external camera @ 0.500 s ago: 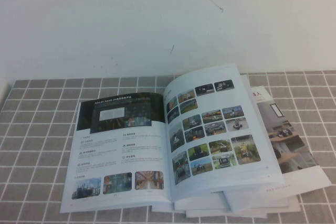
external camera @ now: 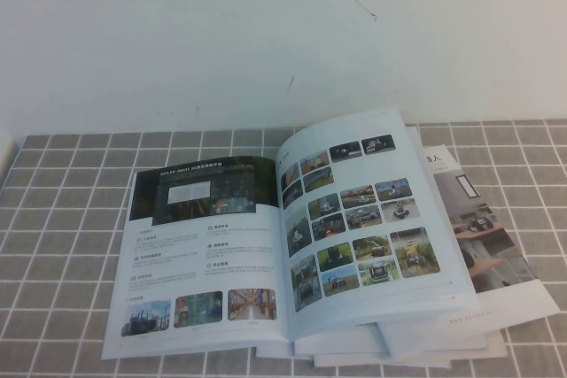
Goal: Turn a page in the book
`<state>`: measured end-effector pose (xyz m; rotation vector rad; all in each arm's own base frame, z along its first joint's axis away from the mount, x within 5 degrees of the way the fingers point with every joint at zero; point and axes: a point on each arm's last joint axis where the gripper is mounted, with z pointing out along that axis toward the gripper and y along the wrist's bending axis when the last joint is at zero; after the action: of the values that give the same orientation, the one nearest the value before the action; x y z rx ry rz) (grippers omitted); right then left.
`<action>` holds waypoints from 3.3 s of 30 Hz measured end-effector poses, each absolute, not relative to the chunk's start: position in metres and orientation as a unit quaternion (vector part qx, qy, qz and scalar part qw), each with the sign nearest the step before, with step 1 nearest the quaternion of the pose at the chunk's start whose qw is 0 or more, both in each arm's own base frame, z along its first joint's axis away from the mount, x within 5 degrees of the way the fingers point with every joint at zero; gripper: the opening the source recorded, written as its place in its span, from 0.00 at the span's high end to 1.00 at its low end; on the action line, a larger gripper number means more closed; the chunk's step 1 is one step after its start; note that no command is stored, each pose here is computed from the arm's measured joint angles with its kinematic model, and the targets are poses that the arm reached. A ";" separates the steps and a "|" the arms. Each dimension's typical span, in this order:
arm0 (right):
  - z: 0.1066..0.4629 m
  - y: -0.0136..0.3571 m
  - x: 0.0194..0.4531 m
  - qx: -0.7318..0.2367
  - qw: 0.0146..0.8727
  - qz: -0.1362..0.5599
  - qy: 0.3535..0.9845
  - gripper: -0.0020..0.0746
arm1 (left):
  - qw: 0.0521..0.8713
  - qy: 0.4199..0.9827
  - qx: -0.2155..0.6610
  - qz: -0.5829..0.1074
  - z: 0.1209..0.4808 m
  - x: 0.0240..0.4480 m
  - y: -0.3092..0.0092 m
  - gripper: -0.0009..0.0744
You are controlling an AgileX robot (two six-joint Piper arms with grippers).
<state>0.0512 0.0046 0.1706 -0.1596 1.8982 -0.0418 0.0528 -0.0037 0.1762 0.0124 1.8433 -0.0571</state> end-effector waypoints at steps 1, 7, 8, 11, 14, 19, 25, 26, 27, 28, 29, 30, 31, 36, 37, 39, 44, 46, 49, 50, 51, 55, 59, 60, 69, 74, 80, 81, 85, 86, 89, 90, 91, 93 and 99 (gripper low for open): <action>0.171 0.005 0.051 -0.068 0.580 -0.018 0.812 0.98 | 0.604 0.796 0.005 -0.025 0.176 0.053 -0.004 0.99; 0.171 0.005 0.051 -0.068 0.580 -0.018 0.812 0.98 | 0.604 0.796 0.005 -0.025 0.176 0.053 -0.004 0.99; 0.171 0.005 0.051 -0.068 0.580 -0.018 0.812 0.98 | 0.604 0.796 0.005 -0.025 0.176 0.053 -0.004 0.99; 0.171 0.005 0.051 -0.068 0.580 -0.018 0.812 0.98 | 0.604 0.796 0.005 -0.025 0.176 0.053 -0.004 0.99; 0.171 0.005 0.051 -0.068 0.580 -0.018 0.812 0.98 | 0.604 0.796 0.005 -0.025 0.176 0.053 -0.004 0.99; 0.171 0.005 0.051 -0.068 0.580 -0.018 0.812 0.98 | 0.604 0.796 0.005 -0.025 0.176 0.053 -0.004 0.99; 0.171 0.005 0.051 -0.068 0.580 -0.018 0.812 0.98 | 0.604 0.796 0.005 -0.025 0.176 0.053 -0.004 0.99; 0.171 0.005 0.051 -0.068 0.580 -0.018 0.812 0.98 | 0.604 0.796 0.005 -0.025 0.176 0.053 -0.004 0.99; 0.171 0.005 0.051 -0.068 0.580 -0.018 0.812 0.98 | 0.604 0.796 0.005 -0.025 0.176 0.053 -0.004 0.99; 0.171 0.005 0.051 -0.068 0.580 -0.018 0.812 0.98 | 0.604 0.796 0.005 -0.025 0.176 0.053 -0.004 0.99; 0.171 0.005 0.051 -0.068 0.580 -0.018 0.812 0.98 | 0.604 0.796 0.005 -0.025 0.176 0.053 -0.004 0.99; 0.171 0.005 0.051 -0.068 0.580 -0.018 0.812 0.98 | 0.604 0.797 0.005 -0.024 0.176 0.053 -0.004 0.99; 0.171 0.005 0.051 -0.068 0.580 -0.018 0.812 0.98 | 0.604 0.797 0.005 -0.025 0.176 0.053 -0.004 0.99; 0.171 0.005 0.051 -0.068 0.580 -0.018 0.812 0.98 | 0.608 0.794 0.004 -0.024 0.177 0.053 -0.004 0.99; 0.171 0.005 0.051 -0.068 0.580 -0.018 0.812 0.98 | 0.614 0.789 0.004 -0.023 0.178 0.054 -0.003 0.99; 0.171 0.005 0.051 -0.068 0.580 -0.018 0.812 0.98 | 0.635 0.772 0.003 -0.022 0.182 0.055 -0.003 0.99; 0.171 0.005 0.051 -0.068 0.580 -0.018 0.812 0.98 | 0.728 0.685 -0.005 -0.016 0.205 0.056 -0.001 0.99; 0.171 0.005 0.051 -0.068 0.580 -0.018 0.812 0.98 | 0.755 0.655 -0.007 -0.014 0.212 0.056 0.000 0.99; 0.171 0.004 0.051 -0.072 0.579 -0.022 0.812 0.98 | 0.809 0.588 -0.012 -0.010 0.228 0.052 0.001 0.99; 0.170 0.004 0.051 -0.077 0.579 -0.029 0.811 0.98 | 0.817 0.577 -0.013 -0.009 0.230 0.051 0.001 0.99; 0.170 0.002 0.051 -0.093 0.577 -0.050 0.810 0.98 | 0.831 0.556 -0.015 -0.008 0.234 0.050 0.002 0.99; 0.170 0.000 0.052 -0.113 0.577 -0.079 0.805 0.98 | 0.861 0.508 -0.018 -0.005 0.243 0.045 0.003 0.99; 0.176 0.000 0.054 -0.115 0.611 -0.091 0.778 0.98 | 0.873 0.487 -0.023 -0.007 0.247 0.043 0.003 0.99; 0.181 0.000 0.055 -0.113 0.631 -0.095 0.762 0.98 | 0.875 0.483 -0.025 -0.008 0.248 0.042 0.004 0.99; 0.231 0.000 0.051 -0.066 0.819 -0.102 0.561 0.98 | 0.894 0.446 -0.019 -0.025 0.254 0.038 0.002 0.99; 0.244 -0.001 0.044 -0.057 0.861 -0.107 0.493 0.98 | 0.885 0.464 -0.020 -0.029 0.251 0.040 0.001 0.99; 0.254 -0.002 0.039 -0.035 0.886 -0.097 0.451 0.98 | 0.853 0.521 -0.015 -0.022 0.243 0.046 0.001 0.99; 0.257 -0.002 0.039 -0.033 0.882 -0.090 0.461 0.98 | 0.847 0.531 -0.007 -0.014 0.244 0.046 0.000 0.99; 0.281 -0.001 0.037 -0.037 0.843 -0.069 0.532 0.98 | 0.828 0.561 0.009 0.004 0.268 0.041 0.000 0.99; 0.292 -0.001 0.033 -0.038 0.836 -0.065 0.544 0.98 | 0.824 0.567 0.011 0.005 0.275 0.039 0.000 0.99; 0.311 0.001 0.026 -0.039 0.800 -0.047 0.597 0.98 | 0.805 0.594 0.012 0.005 0.294 0.034 0.000 0.99; 0.318 0.001 0.024 -0.039 0.787 -0.040 0.614 0.98 | 0.794 0.607 0.012 0.004 0.301 0.033 -0.001 0.99; 0.324 0.002 0.024 -0.039 0.773 -0.033 0.632 0.98 | 0.780 0.625 0.013 0.004 0.307 0.035 -0.001 0.99; 0.331 0.003 0.027 -0.040 0.747 -0.020 0.664 0.98 | 0.753 0.658 0.014 0.004 0.317 0.040 -0.001 0.99; 0.350 0.011 0.052 -0.039 0.635 0.047 0.770 0.98 | 0.672 0.740 -0.006 -0.037 0.331 0.077 -0.004 0.99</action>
<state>0.0524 0.0112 0.3496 -0.0898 1.7604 0.1071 0.0766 -0.0041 0.3306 -0.0128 1.6669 -0.0827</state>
